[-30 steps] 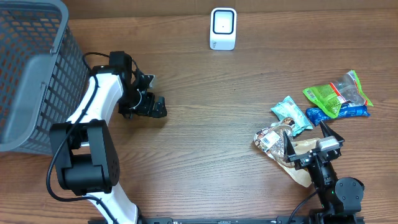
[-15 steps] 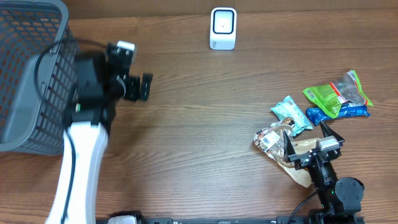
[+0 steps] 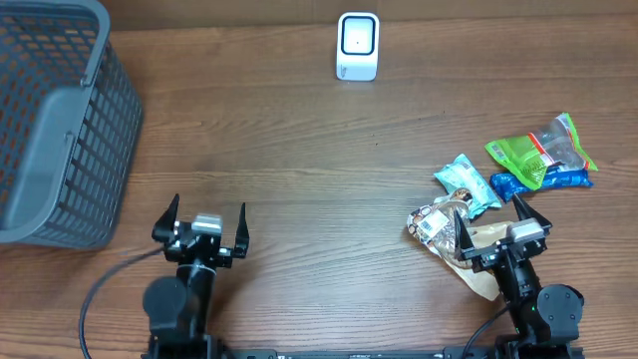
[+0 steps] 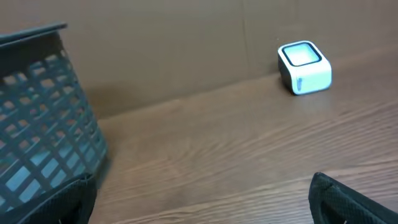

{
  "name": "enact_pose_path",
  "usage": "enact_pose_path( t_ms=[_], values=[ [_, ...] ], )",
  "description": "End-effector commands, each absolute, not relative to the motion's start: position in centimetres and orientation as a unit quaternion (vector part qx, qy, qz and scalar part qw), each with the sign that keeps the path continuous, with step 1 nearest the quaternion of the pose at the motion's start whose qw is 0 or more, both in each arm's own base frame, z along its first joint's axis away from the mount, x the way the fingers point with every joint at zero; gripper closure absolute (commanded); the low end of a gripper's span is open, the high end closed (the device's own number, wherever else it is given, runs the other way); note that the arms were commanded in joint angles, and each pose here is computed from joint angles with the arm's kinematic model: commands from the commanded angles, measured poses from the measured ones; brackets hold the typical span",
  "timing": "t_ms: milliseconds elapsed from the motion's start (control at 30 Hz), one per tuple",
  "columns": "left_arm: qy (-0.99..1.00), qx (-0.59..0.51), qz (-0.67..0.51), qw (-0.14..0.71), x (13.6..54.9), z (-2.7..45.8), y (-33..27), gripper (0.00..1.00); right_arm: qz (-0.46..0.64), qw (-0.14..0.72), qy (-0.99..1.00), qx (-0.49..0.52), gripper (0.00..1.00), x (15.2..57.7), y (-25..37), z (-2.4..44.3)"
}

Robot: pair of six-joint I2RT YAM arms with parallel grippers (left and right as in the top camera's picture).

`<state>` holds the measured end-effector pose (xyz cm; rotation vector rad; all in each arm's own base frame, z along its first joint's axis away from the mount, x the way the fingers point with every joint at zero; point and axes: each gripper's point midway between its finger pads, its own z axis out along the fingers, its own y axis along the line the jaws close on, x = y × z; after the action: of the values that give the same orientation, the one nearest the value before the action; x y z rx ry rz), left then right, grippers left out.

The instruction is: Scan the item barcode

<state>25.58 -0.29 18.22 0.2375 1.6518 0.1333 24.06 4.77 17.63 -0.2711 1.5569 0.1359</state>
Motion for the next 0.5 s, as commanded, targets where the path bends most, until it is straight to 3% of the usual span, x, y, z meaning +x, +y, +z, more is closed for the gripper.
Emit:
enact_pose_path(
  t_ms=[0,467],
  values=[
    [0.714,0.102,0.082,0.688,25.0,17.7,0.2,0.00,0.059,0.703,0.699,-0.120,0.00,24.1,4.7,17.4],
    [0.722,0.113,0.099,0.675,24.6,15.8,0.4,0.00,0.059,0.703,0.699,-0.120,0.00,24.1,4.7,17.4]
  ],
)
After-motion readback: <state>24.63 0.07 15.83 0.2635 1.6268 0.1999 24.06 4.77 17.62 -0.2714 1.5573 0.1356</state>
